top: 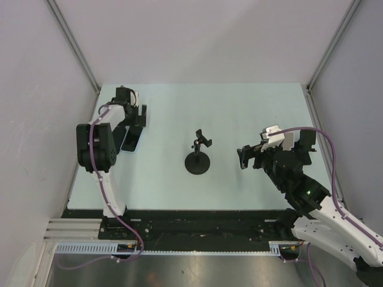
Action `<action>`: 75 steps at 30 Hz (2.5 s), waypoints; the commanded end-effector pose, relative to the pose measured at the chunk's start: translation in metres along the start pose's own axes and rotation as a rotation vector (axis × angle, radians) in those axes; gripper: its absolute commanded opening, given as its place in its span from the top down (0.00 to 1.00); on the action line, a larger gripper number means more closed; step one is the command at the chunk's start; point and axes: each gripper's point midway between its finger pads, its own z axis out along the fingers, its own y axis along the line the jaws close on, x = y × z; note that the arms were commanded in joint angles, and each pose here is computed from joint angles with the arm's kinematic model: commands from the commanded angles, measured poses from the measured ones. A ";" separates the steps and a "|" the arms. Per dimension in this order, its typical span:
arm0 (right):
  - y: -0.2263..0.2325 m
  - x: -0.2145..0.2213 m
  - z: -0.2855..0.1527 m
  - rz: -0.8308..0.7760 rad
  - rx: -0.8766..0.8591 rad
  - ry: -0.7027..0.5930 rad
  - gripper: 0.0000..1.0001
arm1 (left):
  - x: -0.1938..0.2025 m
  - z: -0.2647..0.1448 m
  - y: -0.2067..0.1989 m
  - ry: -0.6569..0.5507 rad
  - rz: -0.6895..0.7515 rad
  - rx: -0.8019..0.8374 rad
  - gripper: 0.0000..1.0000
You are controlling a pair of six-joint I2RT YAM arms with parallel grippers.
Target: Remove the phone from the phone stand
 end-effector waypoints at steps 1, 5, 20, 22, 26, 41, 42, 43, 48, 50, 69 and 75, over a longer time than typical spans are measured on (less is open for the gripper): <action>0.001 -0.002 0.001 0.001 -0.007 -0.009 0.00 | -0.037 -0.039 0.001 -0.115 0.007 0.000 0.01; 0.001 0.000 0.002 -0.003 -0.003 -0.002 0.00 | -0.047 -0.040 -0.021 -0.136 0.021 0.091 0.00; 0.000 0.000 0.003 -0.010 -0.001 0.001 0.00 | -0.036 0.010 -0.056 -0.059 0.159 0.075 0.13; 0.001 0.001 0.004 -0.010 -0.005 0.005 0.00 | -0.030 0.013 -0.055 -0.045 0.178 0.074 0.17; 0.002 0.001 0.004 -0.013 -0.008 0.006 0.00 | -0.015 0.017 -0.045 -0.004 0.196 0.023 0.24; 0.003 -0.001 0.004 -0.005 -0.019 -0.001 0.00 | 0.009 0.008 -0.012 0.055 0.269 -0.100 0.39; 0.003 0.000 0.004 -0.008 -0.020 0.001 0.00 | 0.010 0.007 -0.011 0.056 0.271 -0.106 0.39; 0.003 -0.001 0.004 -0.005 -0.020 -0.001 0.00 | 0.010 0.006 -0.008 0.056 0.271 -0.115 0.39; 0.005 -0.001 0.003 -0.005 -0.028 -0.001 0.00 | 0.005 0.001 -0.005 0.044 0.270 -0.128 0.32; 0.004 -0.001 0.003 -0.004 -0.028 -0.003 0.00 | 0.000 -0.004 -0.010 0.022 0.252 -0.112 0.28; 0.005 -0.002 0.004 -0.003 -0.032 -0.008 0.00 | 0.055 -0.044 -0.008 0.093 0.232 -0.235 0.18; 0.006 -0.003 0.004 -0.002 -0.038 -0.011 0.00 | 0.071 -0.041 0.006 0.140 0.237 -0.313 0.18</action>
